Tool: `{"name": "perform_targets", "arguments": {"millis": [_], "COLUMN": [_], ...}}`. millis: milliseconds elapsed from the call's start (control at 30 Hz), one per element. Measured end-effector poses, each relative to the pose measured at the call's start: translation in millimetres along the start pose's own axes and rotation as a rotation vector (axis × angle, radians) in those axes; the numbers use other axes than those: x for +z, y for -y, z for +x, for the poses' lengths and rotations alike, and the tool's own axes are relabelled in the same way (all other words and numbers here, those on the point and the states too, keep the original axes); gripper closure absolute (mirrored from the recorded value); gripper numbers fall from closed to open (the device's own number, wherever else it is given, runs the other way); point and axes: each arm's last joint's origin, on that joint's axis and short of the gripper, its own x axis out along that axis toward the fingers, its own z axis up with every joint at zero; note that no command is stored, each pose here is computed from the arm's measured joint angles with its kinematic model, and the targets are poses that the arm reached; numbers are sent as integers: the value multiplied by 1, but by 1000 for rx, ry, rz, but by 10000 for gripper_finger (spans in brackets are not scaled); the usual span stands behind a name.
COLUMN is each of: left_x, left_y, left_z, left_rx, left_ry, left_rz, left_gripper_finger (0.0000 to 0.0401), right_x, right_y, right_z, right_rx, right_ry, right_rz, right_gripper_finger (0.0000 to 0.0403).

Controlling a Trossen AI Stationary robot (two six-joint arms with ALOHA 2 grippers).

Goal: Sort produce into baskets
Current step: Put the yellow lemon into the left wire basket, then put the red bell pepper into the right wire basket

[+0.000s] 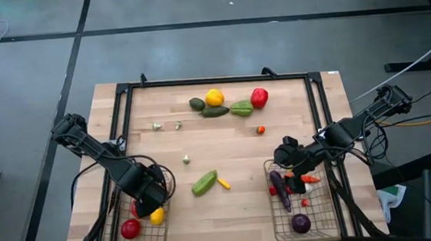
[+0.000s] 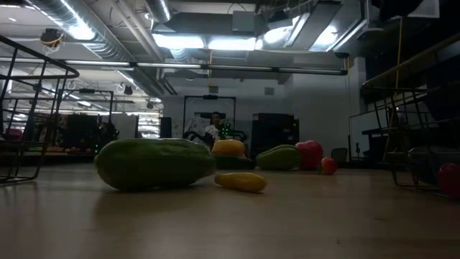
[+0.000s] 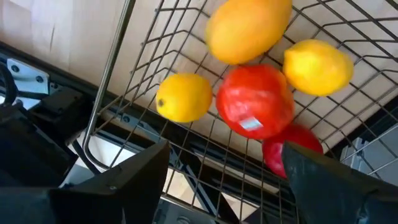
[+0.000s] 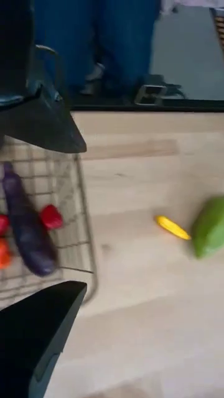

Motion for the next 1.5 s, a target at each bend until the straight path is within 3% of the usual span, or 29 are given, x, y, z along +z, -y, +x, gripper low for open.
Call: {"name": "perform_targets", "arguments": {"millis": [100,267,433,700,967,1067,1200,1367,1500], "left_x": [0,1,4,27,81,96,94,69,42], "left_y": [0,1,5,11,0,-14,-50,-106,-140], "left_z": [0,-5,-12,-27,-48,-60,-84,-101,-88], "left_rx": [0,-10,-34,-70,-6,15,30,8,-88], "left_ry": [1,32,134,430,795,874,967,1148,1314], "left_rz": [28,82,134,228,302,373,377,289,217], "left_gripper_finger": [97,96,95,95,95,95,95,95,95], "right_x": [8,26,39,52,58,60,60,61,61], "right_y": [6,29,57,94,123,133,141,141,141], "right_z": [1,3,2,-2,-8,-10,-12,-12,-12], "right_rx": [-29,-81,-155,-251,-372,-430,-454,-456,-455], "right_ry": [53,118,155,202,260,285,294,294,294], "right_rz": [22,165,262,388,478,506,531,534,533], "right_gripper_finger": [52,52,52,52,52,52,52,52,52]}}
